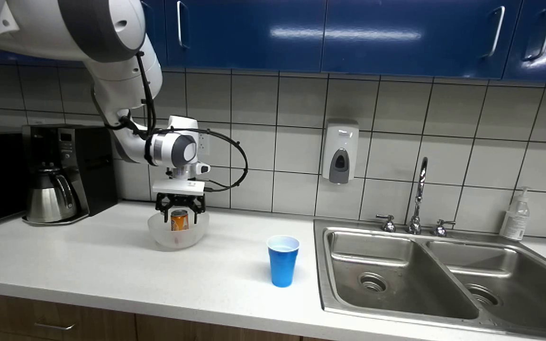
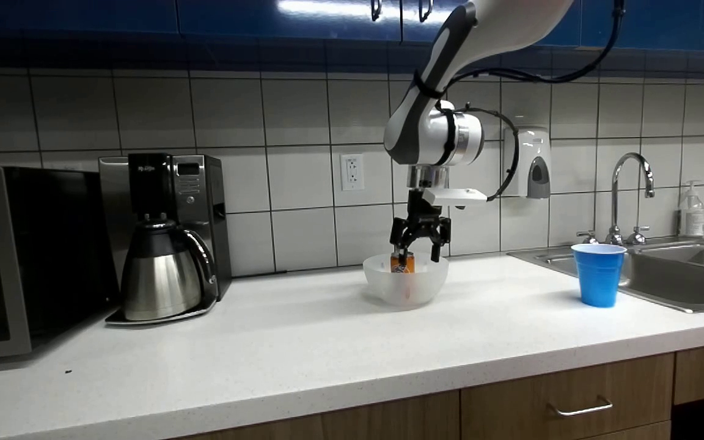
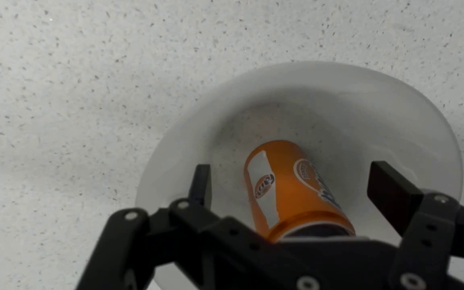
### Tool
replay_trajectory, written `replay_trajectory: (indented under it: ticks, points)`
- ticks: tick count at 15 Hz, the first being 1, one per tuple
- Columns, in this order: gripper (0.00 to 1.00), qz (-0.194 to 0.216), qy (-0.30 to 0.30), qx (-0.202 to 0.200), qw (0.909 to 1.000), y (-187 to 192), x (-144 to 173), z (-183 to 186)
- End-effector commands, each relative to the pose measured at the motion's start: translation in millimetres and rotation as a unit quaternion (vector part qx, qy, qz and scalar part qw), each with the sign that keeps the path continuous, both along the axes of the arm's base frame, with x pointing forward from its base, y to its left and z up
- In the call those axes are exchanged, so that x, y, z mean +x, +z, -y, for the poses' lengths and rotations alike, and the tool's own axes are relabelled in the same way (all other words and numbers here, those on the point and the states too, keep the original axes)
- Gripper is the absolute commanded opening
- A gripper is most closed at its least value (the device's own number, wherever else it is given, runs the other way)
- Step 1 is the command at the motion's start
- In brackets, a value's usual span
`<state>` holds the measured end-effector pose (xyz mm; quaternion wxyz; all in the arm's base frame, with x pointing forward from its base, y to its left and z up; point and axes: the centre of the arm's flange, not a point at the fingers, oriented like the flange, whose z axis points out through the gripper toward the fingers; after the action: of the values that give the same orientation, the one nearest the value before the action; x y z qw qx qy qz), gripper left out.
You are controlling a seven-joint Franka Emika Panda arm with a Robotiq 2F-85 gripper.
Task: Pick up the orange fanta can from the clear bowl and put it on the kitchen counter
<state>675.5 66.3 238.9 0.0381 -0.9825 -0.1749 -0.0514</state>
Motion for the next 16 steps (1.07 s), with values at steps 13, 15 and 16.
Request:
replay_trajectory:
  ticks: [13,15,16]
  points:
    - [1.0,0.006,0.016,0.009,0.9998,-25.8,44.1,-17.1]
    - [0.72,0.008,0.017,0.009,0.9998,-25.4,45.5,-16.8]
    - [0.71,0.01,0.016,0.01,0.9998,-24.8,46.3,-16.3]
